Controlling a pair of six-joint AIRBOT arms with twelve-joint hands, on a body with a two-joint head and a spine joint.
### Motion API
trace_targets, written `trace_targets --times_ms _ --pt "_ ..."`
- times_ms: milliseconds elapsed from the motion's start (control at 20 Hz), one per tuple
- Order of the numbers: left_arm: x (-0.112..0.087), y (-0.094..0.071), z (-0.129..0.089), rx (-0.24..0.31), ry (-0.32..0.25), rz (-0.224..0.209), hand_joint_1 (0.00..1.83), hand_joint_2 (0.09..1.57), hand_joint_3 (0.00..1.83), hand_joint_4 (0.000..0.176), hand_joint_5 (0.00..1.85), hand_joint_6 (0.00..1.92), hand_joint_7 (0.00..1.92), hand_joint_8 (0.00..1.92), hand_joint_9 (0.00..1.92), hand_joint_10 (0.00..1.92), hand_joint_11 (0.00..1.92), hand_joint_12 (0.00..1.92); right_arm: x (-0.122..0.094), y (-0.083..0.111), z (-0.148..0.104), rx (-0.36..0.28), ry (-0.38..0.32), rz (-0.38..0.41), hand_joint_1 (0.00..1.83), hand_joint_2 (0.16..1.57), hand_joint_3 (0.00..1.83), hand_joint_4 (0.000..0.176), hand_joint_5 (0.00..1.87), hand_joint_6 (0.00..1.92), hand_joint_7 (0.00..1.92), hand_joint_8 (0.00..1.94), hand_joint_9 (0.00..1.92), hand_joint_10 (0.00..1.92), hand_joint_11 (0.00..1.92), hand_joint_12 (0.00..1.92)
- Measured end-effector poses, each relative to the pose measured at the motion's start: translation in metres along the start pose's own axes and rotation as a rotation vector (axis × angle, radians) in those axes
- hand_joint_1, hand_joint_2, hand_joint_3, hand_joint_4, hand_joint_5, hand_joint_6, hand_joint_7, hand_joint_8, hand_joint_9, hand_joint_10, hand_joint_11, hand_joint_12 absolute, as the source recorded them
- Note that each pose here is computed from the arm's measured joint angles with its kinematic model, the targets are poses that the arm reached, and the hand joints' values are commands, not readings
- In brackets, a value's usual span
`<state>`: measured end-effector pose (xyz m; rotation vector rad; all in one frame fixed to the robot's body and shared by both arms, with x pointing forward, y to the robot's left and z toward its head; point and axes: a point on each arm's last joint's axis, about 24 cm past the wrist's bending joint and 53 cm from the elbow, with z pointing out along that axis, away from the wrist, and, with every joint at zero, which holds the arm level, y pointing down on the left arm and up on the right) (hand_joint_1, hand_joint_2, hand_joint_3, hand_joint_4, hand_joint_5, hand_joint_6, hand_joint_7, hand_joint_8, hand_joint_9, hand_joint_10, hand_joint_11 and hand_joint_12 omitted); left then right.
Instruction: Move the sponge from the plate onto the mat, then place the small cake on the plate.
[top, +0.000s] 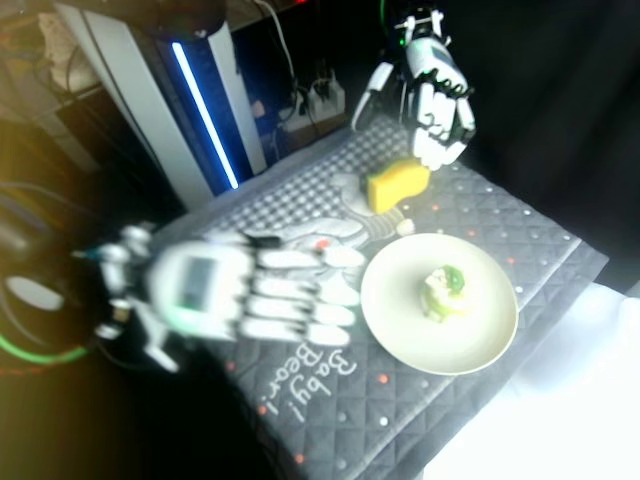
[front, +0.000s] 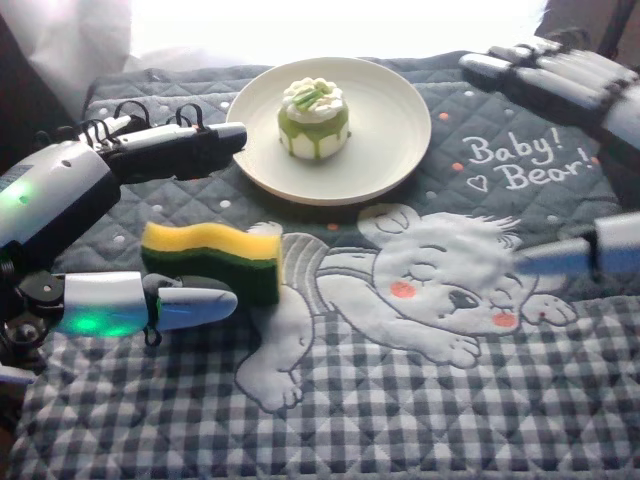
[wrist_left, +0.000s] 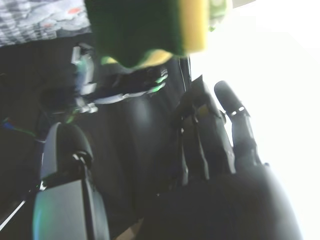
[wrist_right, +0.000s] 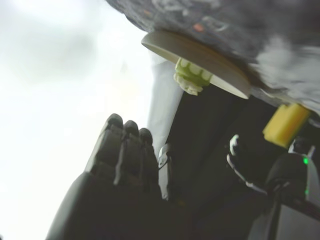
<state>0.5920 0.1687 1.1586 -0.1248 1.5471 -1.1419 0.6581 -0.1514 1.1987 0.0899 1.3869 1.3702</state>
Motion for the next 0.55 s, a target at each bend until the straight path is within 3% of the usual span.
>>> trace_targets --times_ms 100,150,200,300,350,400,450,500,550 --pt "-0.008 -0.002 -0.003 0.008 -0.036 -0.008 0.83 0.89 0.00 0.000 0.36 0.00 0.42 0.00 0.43 0.00 0.00 0.99 -0.010 0.005 -0.033 -0.004 -0.049 0.028 0.84 0.75 0.00 0.138 0.00 0.00 0.00 0.00 0.00 0.00 0.00 0.00" --pt "-0.012 -0.003 -0.005 0.009 -0.059 -0.015 0.77 0.91 0.00 0.029 0.33 0.00 0.39 0.00 0.39 0.00 0.01 0.96 -0.018 0.007 -0.046 0.005 -0.075 0.032 0.80 0.73 0.00 0.154 0.01 0.00 0.00 0.00 0.00 0.00 0.00 0.00" --pt "-0.018 -0.005 -0.009 0.015 -0.082 -0.016 0.75 0.89 0.00 0.026 0.32 0.00 0.38 0.00 0.39 0.00 0.00 0.95 -0.034 0.010 -0.064 0.008 -0.124 0.024 0.79 0.70 0.00 0.172 0.02 0.00 0.02 0.00 0.00 0.00 0.00 0.00" --pt "-0.024 -0.011 -0.015 0.034 -0.118 -0.025 0.71 0.90 0.00 0.011 0.27 0.00 0.38 0.00 0.41 0.01 0.00 1.08 -0.059 0.011 -0.092 0.018 -0.233 0.020 0.73 0.72 0.00 0.176 0.01 0.00 0.00 0.00 0.00 0.00 0.00 0.00" --pt "-0.027 -0.015 -0.019 0.050 -0.140 -0.030 0.71 0.91 0.00 0.028 0.23 0.00 0.33 0.00 0.36 0.00 0.00 1.01 -0.064 0.009 -0.105 0.047 -0.266 0.023 0.70 0.73 0.01 0.174 0.02 0.00 0.00 0.00 0.00 0.00 0.00 0.00" --pt "-0.031 -0.015 -0.021 0.051 -0.154 -0.030 0.68 0.93 0.01 0.009 0.13 0.00 0.21 0.00 0.26 0.00 0.00 0.95 -0.064 0.006 -0.107 0.060 -0.272 0.027 0.69 0.74 0.01 0.155 0.01 0.00 0.01 0.00 0.00 0.00 0.00 0.00" --pt "-0.036 -0.014 -0.022 0.049 -0.177 -0.032 0.66 0.93 0.00 0.024 0.07 0.00 0.10 0.00 0.17 0.00 0.00 0.83 -0.061 0.009 -0.106 0.046 -0.262 0.029 0.69 0.75 0.02 0.149 0.00 0.00 0.02 0.01 0.00 0.00 0.00 0.00" --pt "-0.041 -0.012 -0.026 0.043 -0.200 -0.031 0.66 0.91 0.00 0.032 0.01 0.00 0.02 0.00 0.06 0.01 0.00 0.61 -0.054 0.009 -0.110 0.045 -0.241 0.029 0.68 0.76 0.02 0.153 0.00 0.00 0.03 0.01 0.00 0.00 0.00 0.00" --pt "-0.042 -0.009 -0.027 0.034 -0.207 -0.032 0.62 0.90 0.00 0.044 0.00 0.00 0.00 0.00 0.01 0.00 0.00 0.50 -0.050 0.007 -0.112 0.051 -0.233 0.035 0.68 0.75 0.01 0.171 0.00 0.00 0.03 0.01 0.00 0.00 0.00 0.00"
